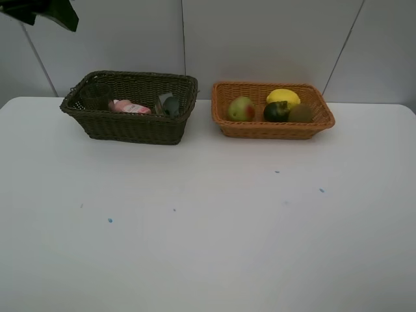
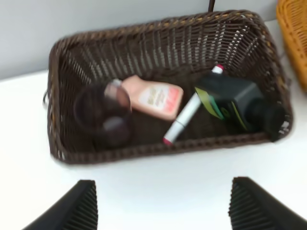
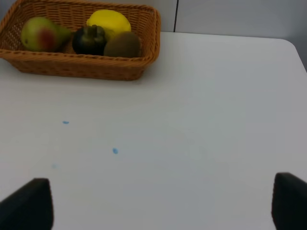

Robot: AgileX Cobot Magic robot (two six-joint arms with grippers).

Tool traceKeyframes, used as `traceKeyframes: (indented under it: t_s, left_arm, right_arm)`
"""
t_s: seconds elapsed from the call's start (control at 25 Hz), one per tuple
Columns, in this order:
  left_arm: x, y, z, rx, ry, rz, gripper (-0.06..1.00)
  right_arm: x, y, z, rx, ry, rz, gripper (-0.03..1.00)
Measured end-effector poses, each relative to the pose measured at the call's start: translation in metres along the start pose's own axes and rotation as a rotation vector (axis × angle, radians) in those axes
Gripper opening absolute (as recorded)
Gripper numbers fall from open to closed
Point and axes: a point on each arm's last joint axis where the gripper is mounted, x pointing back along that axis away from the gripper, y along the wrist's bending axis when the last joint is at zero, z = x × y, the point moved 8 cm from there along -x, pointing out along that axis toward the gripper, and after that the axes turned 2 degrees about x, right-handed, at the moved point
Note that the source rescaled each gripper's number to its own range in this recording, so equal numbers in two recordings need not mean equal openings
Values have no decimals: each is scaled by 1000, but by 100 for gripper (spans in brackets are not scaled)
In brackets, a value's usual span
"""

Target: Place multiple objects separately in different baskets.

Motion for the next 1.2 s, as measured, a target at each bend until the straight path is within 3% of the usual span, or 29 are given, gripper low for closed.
traceKeyframes:
  t_s: [0.16,0.56,0.8,0.92,1.2]
  left_arm:
    - [49,10,32,76,-45,3,73]
    - [132,35,116,103,-121,-12,73]
    - [155,44,150,42,-144,-28,73]
    - [167,43,171,18,-199,2,73]
    - [155,39,209,28,-216,48,73]
  right_arm:
    - [0,0,0,0,0,0,100]
    - [0,0,0,0,0,0,100]
    - [0,0,0,0,0,0,100]
    - [0,0,0,0,0,0,100]
    - [0,0,0,0,0,0,100]
